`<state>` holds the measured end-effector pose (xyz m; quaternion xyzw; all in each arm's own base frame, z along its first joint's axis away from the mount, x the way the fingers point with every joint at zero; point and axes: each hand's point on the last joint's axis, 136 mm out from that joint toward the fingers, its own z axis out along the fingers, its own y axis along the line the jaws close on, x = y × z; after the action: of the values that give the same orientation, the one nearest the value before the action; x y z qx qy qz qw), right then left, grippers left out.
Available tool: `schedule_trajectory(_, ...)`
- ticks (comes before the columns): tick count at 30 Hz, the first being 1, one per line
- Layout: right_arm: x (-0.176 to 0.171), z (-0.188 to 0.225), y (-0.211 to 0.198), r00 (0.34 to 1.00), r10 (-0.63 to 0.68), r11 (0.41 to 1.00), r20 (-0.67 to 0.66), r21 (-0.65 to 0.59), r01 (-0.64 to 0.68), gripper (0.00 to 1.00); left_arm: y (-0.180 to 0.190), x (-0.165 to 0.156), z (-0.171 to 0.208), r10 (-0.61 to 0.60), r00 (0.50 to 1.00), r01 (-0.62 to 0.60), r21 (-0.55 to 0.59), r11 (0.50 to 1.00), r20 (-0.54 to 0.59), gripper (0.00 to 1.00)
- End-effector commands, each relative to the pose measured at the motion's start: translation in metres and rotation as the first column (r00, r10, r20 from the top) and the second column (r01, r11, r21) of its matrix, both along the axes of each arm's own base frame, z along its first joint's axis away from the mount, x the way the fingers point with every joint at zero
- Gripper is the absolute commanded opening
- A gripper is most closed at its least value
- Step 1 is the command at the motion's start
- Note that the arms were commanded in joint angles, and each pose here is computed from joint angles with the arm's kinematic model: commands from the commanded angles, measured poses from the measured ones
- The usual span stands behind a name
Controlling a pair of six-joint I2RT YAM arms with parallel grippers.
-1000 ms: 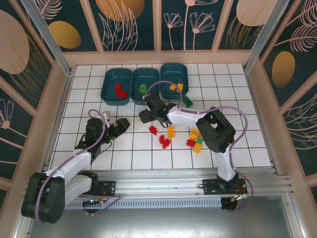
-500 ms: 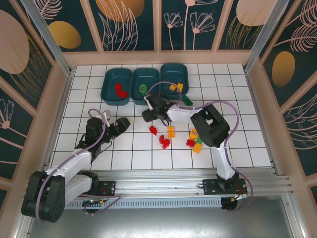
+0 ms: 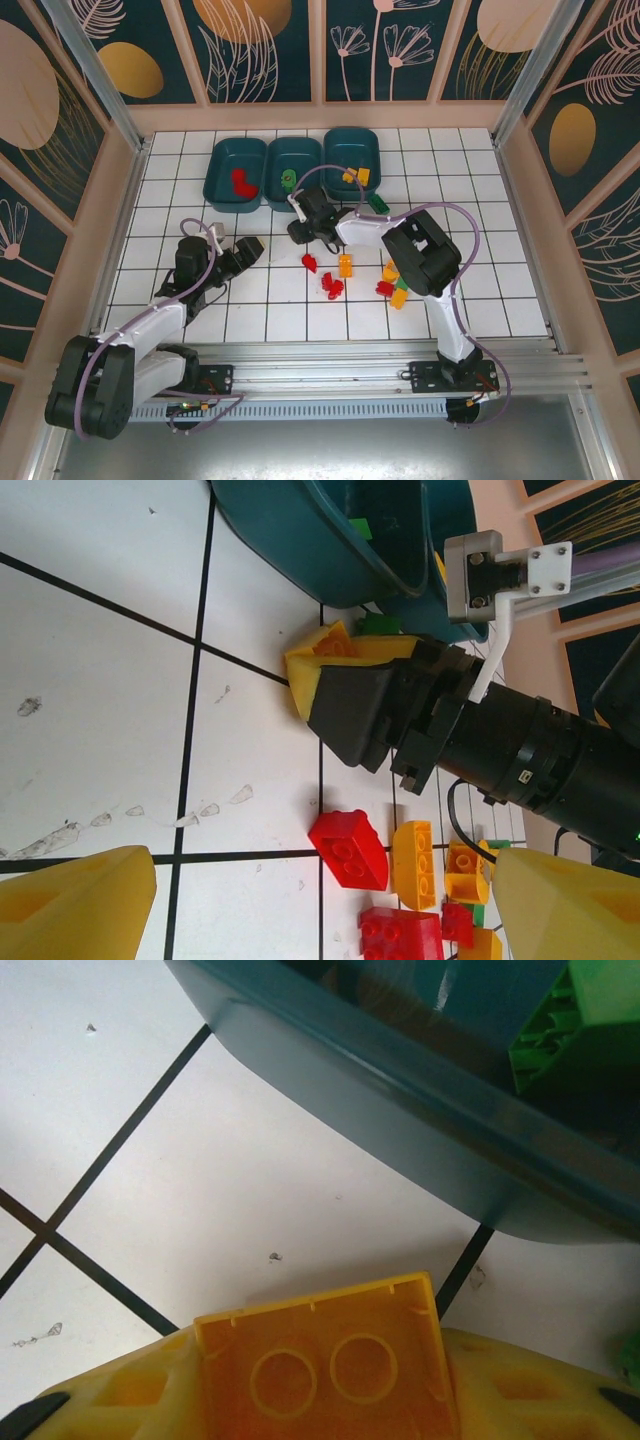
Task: Sort the legos into containers by color
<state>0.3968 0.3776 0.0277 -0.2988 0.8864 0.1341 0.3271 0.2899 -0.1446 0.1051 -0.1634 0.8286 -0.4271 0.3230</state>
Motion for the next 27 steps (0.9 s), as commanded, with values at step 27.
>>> schedule_trajectory(27, 0.144, 0.067, -0.141, 0.913, -0.395, 0.919, 0.100, 0.063, 0.390, 0.35, -0.128, -0.020, -0.004, -0.351, 0.936, 0.319, 0.436, 0.841, -0.008, 0.89)
